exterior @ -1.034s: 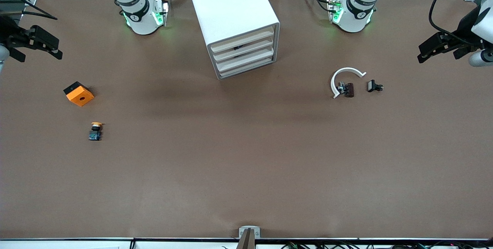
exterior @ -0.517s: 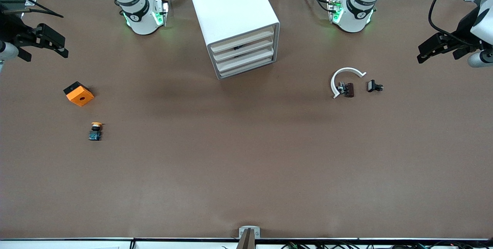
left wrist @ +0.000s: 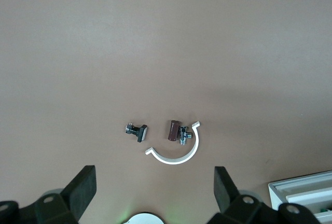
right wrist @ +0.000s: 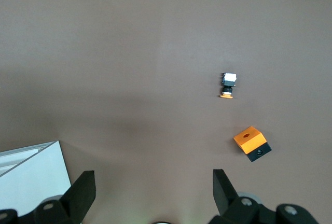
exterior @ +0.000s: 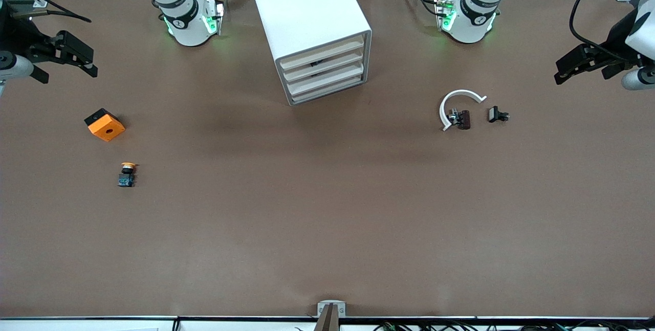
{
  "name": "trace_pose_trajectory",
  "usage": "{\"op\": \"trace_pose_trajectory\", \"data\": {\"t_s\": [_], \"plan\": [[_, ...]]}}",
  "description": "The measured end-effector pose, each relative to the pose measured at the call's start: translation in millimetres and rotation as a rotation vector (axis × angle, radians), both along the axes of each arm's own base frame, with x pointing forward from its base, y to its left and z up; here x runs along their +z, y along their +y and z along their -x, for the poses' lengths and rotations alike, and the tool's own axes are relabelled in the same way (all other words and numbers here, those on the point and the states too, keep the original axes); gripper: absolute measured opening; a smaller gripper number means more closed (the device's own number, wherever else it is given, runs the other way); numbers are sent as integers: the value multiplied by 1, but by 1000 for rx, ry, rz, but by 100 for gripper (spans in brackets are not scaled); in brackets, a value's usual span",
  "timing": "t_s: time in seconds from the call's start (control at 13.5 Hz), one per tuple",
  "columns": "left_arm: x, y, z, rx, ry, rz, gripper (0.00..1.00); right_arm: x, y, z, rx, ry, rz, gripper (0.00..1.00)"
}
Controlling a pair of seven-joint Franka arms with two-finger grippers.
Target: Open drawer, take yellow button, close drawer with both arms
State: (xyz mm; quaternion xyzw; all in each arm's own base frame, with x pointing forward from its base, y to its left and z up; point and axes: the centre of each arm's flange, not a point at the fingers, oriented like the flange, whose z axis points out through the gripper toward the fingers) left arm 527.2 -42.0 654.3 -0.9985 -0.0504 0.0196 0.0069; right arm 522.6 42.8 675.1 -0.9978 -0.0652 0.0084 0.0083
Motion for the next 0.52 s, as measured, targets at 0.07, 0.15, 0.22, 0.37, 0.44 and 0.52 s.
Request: {"op": "trace_pose_trajectory", "data": {"t_s": [0.07, 0.15, 0.22, 0.37, 0.44, 0.52], "plan": [[0, 0, 0, 0, 0, 0, 100, 0, 0, 0, 0, 0, 0, 100], [0, 0, 0, 0, 0, 0, 100, 0, 0, 0, -1, 0, 0, 100], [0, 0, 0, 0, 0, 0, 100, 0, -1, 0, -2, 0, 0, 100], [3, 0, 0, -2, -8, 1, 100, 0, -3, 0, -6, -1, 0, 100], [5, 0, 0, -11, -11, 1, 100, 0, -3, 0, -6, -1, 0, 100], [5, 0, 0, -24, -12, 2, 100, 0, -3, 0, -6, -1, 0, 100]]}}
